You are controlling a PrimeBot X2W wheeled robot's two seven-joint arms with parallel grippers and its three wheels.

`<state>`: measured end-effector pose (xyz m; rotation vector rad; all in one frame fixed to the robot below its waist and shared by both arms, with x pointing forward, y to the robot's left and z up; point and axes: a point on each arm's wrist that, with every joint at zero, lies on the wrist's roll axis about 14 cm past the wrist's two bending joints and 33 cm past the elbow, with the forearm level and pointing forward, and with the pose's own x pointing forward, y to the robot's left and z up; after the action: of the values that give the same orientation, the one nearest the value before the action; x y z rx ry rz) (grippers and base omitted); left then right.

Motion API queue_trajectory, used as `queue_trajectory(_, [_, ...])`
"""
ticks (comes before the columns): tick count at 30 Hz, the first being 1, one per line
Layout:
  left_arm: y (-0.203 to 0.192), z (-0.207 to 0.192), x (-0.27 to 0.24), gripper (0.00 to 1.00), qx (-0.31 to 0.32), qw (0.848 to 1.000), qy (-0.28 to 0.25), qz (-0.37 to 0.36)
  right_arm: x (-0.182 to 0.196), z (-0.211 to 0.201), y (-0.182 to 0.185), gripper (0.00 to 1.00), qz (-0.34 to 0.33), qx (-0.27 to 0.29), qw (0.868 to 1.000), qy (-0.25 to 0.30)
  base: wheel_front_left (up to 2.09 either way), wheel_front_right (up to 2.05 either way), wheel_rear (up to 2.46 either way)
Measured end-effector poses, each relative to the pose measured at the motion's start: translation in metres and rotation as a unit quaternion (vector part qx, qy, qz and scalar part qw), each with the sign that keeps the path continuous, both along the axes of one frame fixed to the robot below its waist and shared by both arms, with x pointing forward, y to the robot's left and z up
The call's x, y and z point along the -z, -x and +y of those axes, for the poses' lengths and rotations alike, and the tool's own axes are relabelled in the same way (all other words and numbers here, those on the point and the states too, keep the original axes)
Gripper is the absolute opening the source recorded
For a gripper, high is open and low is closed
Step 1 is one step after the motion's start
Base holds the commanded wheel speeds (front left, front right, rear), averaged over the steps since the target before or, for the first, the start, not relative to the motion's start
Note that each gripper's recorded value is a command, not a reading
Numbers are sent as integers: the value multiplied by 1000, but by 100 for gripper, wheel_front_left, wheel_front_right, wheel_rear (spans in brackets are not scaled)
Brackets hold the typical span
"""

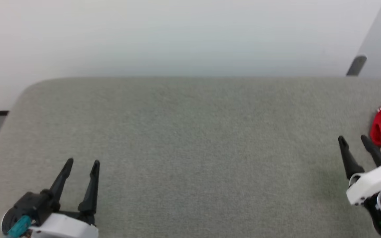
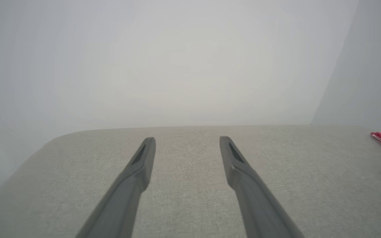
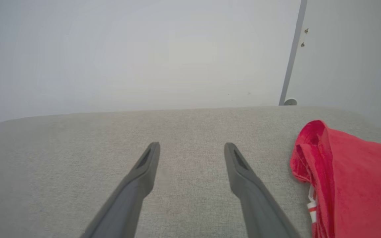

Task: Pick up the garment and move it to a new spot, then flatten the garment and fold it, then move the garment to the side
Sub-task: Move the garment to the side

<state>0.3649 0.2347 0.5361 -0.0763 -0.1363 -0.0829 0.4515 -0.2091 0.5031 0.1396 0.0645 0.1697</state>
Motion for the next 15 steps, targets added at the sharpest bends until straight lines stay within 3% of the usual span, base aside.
queue_trajectory(15, [53,47,4,100,-79,997,4,-1,-5,32,54,100,-46,-13,999,-11,0,0,0])
